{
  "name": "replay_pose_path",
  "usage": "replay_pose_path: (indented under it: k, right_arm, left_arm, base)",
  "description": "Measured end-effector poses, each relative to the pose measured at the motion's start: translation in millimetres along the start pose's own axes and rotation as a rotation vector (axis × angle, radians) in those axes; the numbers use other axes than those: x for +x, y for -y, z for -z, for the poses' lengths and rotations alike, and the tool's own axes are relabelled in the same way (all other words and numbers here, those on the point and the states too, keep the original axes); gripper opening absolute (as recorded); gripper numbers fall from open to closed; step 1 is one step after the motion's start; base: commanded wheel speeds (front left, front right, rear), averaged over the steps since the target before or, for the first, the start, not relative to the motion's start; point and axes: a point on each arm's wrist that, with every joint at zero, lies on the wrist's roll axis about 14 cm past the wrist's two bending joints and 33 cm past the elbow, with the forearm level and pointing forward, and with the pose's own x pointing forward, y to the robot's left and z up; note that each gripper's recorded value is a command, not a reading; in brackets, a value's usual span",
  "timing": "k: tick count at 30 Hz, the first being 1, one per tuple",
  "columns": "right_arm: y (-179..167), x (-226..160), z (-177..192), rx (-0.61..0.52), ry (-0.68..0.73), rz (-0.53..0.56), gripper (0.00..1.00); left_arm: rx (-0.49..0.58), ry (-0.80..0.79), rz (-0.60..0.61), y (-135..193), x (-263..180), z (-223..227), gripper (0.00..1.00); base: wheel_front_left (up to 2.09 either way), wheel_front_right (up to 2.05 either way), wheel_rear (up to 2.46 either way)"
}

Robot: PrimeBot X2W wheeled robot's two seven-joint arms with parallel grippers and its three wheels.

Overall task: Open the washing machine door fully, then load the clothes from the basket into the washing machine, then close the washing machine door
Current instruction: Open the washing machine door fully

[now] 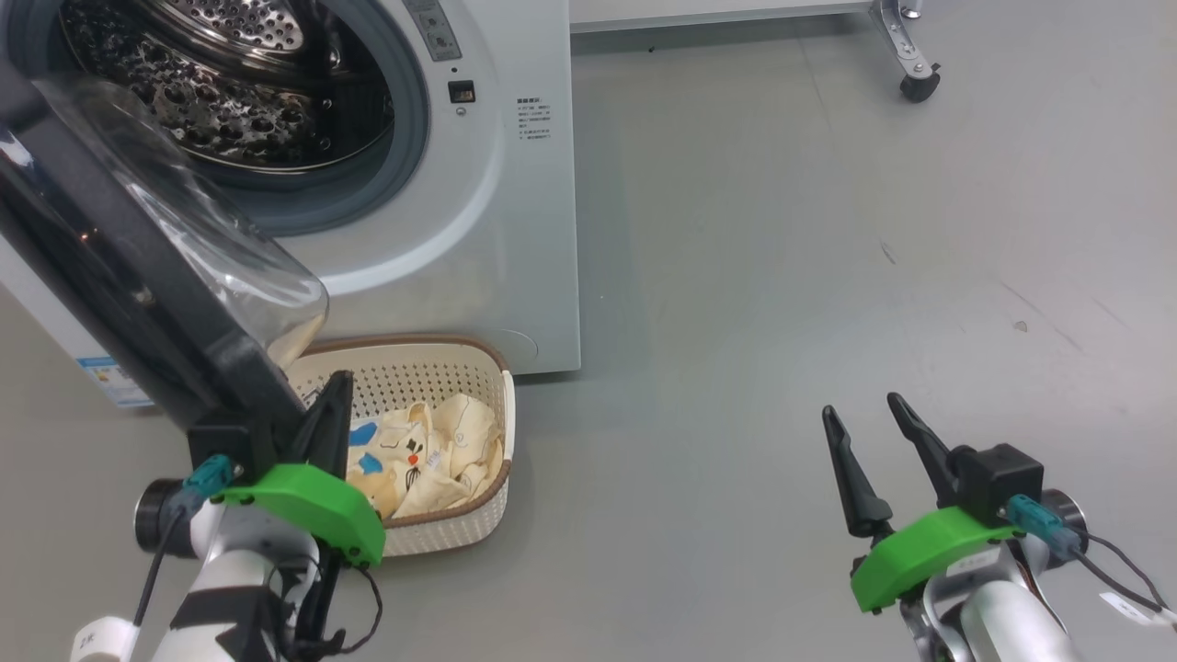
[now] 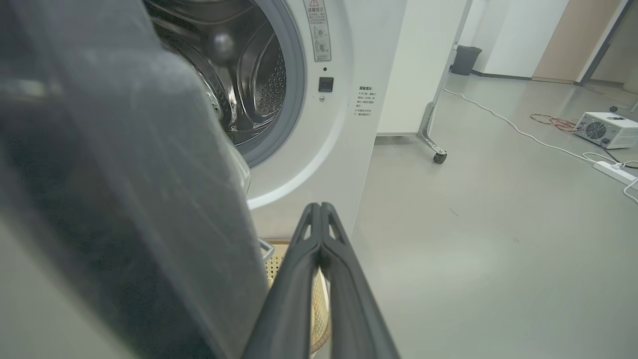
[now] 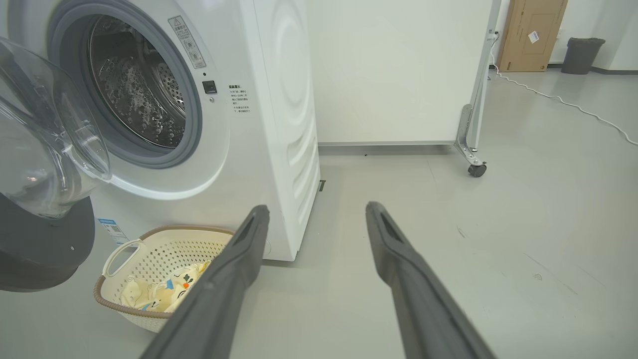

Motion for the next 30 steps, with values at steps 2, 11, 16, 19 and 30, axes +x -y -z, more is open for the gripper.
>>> replay_pose_path:
  k: [2, 11, 16, 19, 30]
  right_arm:
    - [0, 0, 1, 0.000, -0.003, 0.000, 1.00]
    - [-2, 0, 3, 0.000, -0.010, -0.005, 1.00]
    - [-5, 1, 2, 0.000, -0.007, -0.016, 1.00]
    - [-9, 3, 1, -0.001, -0.005, -0.027, 1.00]
    - [-31, 13, 3, -0.002, -0.010, -0.096, 1.00]
  left_arm:
    - [-0.007, 0.009, -0.017, -5, 1, -1, 0.00]
    - [-0.008, 0.012, -0.033, -10, -1, 2, 0.00]
    - [-0.014, 0.019, -0.042, -13, -4, 2, 0.00]
    - [-0.012, 0.022, -0.049, -15, -7, 1, 0.00]
    - [-0.016, 0.043, -0.109, -32, -25, -4, 0.00]
  base:
    - [0.00, 0.00, 0.00]
    - [0.00, 0.00, 0.00]
    - [0.00, 0.00, 0.00]
    - [0.00, 0.00, 0.00]
    - [0.00, 0.00, 0.00]
